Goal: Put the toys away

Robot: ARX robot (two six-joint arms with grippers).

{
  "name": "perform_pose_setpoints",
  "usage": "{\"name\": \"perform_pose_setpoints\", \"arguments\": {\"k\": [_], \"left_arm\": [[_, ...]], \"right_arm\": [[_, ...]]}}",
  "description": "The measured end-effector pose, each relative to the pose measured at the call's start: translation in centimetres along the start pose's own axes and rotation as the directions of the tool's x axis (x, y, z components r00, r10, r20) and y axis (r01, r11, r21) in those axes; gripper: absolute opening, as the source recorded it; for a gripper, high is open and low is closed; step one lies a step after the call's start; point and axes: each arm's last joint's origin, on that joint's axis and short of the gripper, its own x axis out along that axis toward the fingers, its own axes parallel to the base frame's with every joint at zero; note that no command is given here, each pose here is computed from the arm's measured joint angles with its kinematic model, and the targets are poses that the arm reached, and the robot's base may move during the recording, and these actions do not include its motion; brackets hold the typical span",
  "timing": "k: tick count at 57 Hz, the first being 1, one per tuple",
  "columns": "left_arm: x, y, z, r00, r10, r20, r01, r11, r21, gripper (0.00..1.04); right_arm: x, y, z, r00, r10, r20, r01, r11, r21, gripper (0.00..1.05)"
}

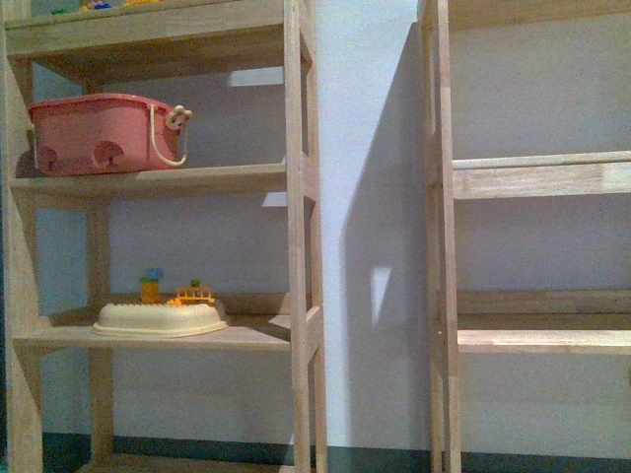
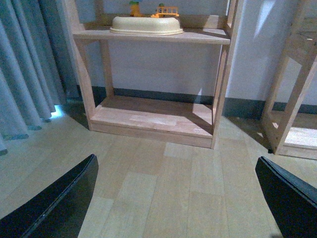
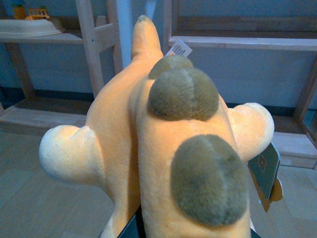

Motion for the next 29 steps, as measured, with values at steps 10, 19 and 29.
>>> {"name": "perform_pose_setpoints", "arguments": {"k": [10, 19, 29], "left_arm": [[0.0, 0.0, 0.0, 1.0, 0.0, 0.0, 0.0, 1.0, 0.0, 0.98], [0.0, 0.0, -0.01, 1.0, 0.0, 0.0, 0.0, 1.0, 0.0, 0.98], [0.0, 0.0, 0.0, 1.0, 0.0, 0.0, 0.0, 1.0, 0.0, 0.98]], "right_arm": [[0.0, 0.0, 0.0, 1.0, -0.001, 0.0, 0.001, 1.0, 0.0, 0.07], [0.0, 0.0, 0.0, 1.0, 0.0, 0.0, 0.0, 1.0, 0.0, 0.07], [0.0, 0.0, 0.0, 1.0, -0.001, 0.0, 0.001, 1.0, 0.0, 0.07]]}}
